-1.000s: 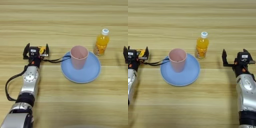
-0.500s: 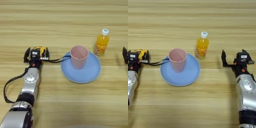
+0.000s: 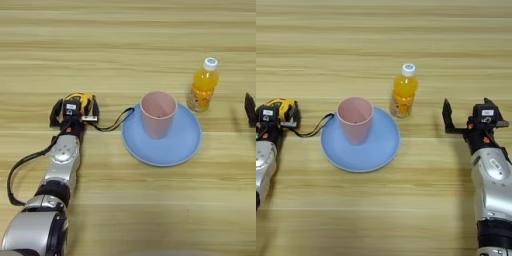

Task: Move the objects on the table

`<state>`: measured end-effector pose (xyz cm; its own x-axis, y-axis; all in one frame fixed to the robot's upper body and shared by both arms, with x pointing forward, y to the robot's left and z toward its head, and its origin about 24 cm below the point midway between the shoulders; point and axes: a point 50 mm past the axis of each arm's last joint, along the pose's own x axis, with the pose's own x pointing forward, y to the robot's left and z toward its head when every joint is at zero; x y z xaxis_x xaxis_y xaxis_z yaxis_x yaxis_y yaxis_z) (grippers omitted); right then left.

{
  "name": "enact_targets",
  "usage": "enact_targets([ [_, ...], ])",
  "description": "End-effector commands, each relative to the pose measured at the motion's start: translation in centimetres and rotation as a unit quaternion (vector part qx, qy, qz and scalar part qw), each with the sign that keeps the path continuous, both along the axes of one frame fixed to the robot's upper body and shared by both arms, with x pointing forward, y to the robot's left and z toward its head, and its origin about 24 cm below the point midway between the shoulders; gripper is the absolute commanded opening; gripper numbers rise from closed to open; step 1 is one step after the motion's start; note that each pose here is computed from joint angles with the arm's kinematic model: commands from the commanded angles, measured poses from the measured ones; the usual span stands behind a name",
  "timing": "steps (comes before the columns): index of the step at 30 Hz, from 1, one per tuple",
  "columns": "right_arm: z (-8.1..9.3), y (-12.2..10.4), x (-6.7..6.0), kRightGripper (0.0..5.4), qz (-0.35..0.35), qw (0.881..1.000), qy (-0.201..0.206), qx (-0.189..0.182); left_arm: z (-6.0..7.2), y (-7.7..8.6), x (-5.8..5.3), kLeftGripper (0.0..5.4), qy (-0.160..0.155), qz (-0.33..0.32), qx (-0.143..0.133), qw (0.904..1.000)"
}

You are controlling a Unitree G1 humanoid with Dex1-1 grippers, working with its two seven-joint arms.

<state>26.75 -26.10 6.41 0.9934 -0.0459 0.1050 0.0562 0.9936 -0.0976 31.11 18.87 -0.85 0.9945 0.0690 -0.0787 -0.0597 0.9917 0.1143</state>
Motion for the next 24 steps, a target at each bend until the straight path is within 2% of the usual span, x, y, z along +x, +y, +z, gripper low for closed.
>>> enact_targets([
  [1, 0.4, 0.5, 0.4, 5.40, 0.006, 1.000, -0.011, 0.003, -0.6, 0.7, -0.3, 4.75, 0.020, 0.003, -0.008, 0.9998],
  [6, 0.4, 0.8, 0.3, 5.40, 0.006, 1.000, -0.012, 0.003, -0.6, 0.7, -0.6, 4.31, 0.011, 0.000, -0.008, 0.9999],
  [9, 0.4, 0.7, 0.3, 5.40, 0.004, 1.000, -0.013, 0.002, -0.9, 0.3, -1.1, 4.03, 0.007, -0.008, -0.007, 0.9999],
  [13, 0.4, 0.8, 0.2, 5.40, 0.002, 1.000, -0.012, 0.003, -1.4, -0.1, -2.0, 4.02, 0.009, -0.014, -0.005, 0.9999],
  [18, 0.4, 1.0, 0.2, 5.40, 0.003, 1.000, -0.012, 0.003, -2.1, -1.7, -3.6, 4.02, 0.014, -0.044, -0.005, 0.9989],
  [24, 0.3, 1.4, 0.3, 5.40, 0.003, 1.000, -0.013, 0.004, -3.3, -3.7, -6.2, 4.02, 0.040, -0.082, -0.010, 0.9958],
])
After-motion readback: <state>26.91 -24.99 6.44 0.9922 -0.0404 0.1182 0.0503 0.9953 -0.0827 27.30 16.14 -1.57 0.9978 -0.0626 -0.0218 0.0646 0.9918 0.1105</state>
